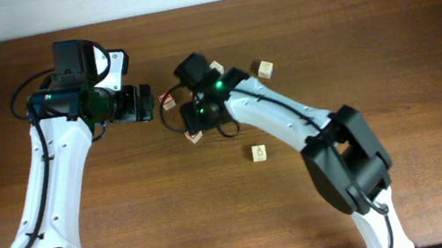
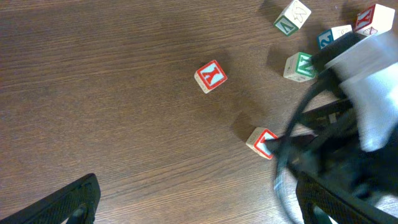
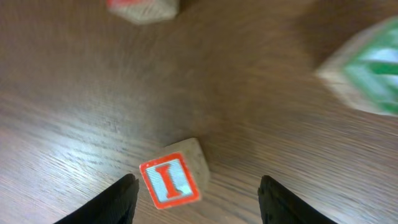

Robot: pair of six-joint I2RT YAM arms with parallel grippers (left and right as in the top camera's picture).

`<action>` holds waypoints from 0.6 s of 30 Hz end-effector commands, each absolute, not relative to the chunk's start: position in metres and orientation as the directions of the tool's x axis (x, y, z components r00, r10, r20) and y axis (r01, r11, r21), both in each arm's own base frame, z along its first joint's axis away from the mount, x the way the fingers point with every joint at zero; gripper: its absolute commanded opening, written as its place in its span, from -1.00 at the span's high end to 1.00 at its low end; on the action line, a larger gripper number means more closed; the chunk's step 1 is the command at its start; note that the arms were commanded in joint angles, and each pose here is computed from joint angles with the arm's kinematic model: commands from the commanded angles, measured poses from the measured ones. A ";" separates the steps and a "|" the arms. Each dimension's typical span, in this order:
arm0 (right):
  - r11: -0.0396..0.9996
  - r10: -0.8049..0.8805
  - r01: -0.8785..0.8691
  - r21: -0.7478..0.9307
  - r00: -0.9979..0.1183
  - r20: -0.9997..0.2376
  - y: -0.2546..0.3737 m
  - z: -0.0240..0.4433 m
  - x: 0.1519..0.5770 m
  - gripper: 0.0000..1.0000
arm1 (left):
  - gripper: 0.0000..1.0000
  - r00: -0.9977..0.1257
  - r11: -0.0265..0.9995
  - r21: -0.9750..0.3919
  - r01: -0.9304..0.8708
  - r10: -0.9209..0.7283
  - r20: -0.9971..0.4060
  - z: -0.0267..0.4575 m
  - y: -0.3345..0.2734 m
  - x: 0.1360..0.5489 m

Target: Rotate 3 blocks

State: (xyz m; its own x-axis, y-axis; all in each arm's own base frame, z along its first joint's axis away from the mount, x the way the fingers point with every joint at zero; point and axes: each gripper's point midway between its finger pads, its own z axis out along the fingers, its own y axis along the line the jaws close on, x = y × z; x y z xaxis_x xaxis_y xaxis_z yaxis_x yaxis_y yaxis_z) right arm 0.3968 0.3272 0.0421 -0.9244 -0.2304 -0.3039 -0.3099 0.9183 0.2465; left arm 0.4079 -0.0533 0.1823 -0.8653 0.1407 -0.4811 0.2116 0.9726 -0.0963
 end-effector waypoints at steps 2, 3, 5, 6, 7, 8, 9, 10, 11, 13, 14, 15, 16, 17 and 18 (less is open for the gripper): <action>0.865 -0.389 -0.462 0.194 -0.864 -0.320 0.341 0.022 0.389 -0.24 | -0.98 -0.860 0.975 -0.094 0.203 0.132 -0.493 0.187 -0.052 0.413; 0.863 -0.394 -0.468 0.192 -0.860 -0.324 0.341 0.022 0.389 -0.24 | -0.98 -0.860 0.975 -0.094 0.203 0.132 -0.494 0.187 -0.052 0.413; 0.852 -0.416 -0.490 0.182 -0.846 -0.332 0.342 0.021 0.391 -0.17 | -0.98 -0.860 0.975 -0.094 0.203 0.132 -0.493 0.187 -0.052 0.413; 0.850 -0.419 -0.493 0.185 -0.846 -0.330 0.342 0.020 0.390 -0.09 | -0.98 -0.860 0.975 -0.094 0.203 0.132 -0.493 0.187 -0.052 0.413; 0.851 -0.422 -0.493 0.183 -0.848 -0.321 0.342 0.017 0.388 -0.04 | -0.98 -0.860 0.975 -0.094 0.203 0.132 -0.493 0.187 -0.052 0.413; 0.850 -0.427 -0.495 0.182 -0.848 -0.314 0.342 0.016 0.386 -0.01 | -0.98 -0.860 0.975 -0.094 0.203 0.132 -0.493 0.187 -0.052 0.413; 0.849 -0.432 -0.496 0.179 -0.849 -0.303 0.342 0.014 0.382 0.06 | -0.98 -0.860 0.975 -0.094 0.203 0.132 -0.493 0.187 -0.052 0.413; 0.848 -0.437 -0.499 0.179 -0.849 -0.298 0.343 0.013 0.380 0.11 | -0.98 -0.860 0.975 -0.094 0.203 0.132 -0.493 0.187 -0.052 0.413; 0.848 -0.437 -0.500 0.179 -0.849 -0.297 0.343 0.013 0.380 0.15 | -0.98 -0.860 0.975 -0.094 0.203 0.132 -0.493 0.187 -0.052 0.413; 0.853 -0.428 -0.489 0.181 -0.855 -0.292 0.342 0.013 0.379 0.25 | -0.98 -0.860 0.975 -0.094 0.203 0.132 -0.493 0.187 -0.052 0.413; 0.863 -0.411 -0.470 0.186 -0.867 -0.282 0.341 0.014 0.378 0.31 | -0.98 -0.860 0.975 -0.094 0.203 0.132 -0.493 0.187 -0.052 0.413; 0.883 -0.373 -0.428 0.194 -0.889 -0.265 0.337 0.019 0.375 0.38 | -0.98 -0.860 0.975 -0.094 0.203 0.132 -0.493 0.187 -0.052 0.413; 0.893 -0.349 -0.404 0.200 -0.900 -0.260 0.336 0.024 0.374 0.38 | -0.98 -0.860 0.975 -0.094 0.203 0.132 -0.493 0.187 -0.052 0.413; 0.902 -0.324 -0.379 0.205 -0.910 -0.258 0.335 0.031 0.373 0.38 | -0.98 -0.860 0.975 -0.094 0.203 0.132 -0.493 0.187 -0.052 0.413; 0.916 -0.294 -0.347 0.201 -0.922 -0.251 0.331 0.036 0.372 0.38 | -0.98 -0.860 0.975 -0.094 0.203 0.132 -0.493 0.187 -0.052 0.413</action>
State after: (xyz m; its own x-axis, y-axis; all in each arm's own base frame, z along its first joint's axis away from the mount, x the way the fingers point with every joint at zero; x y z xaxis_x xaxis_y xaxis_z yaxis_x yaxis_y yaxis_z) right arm 0.3758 0.3334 0.0183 -0.8926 -0.3714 -0.2557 -0.4239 0.8845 0.1949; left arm 0.4078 -0.0534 0.1822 -0.8655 0.1407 -0.4808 0.2118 0.9725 -0.0967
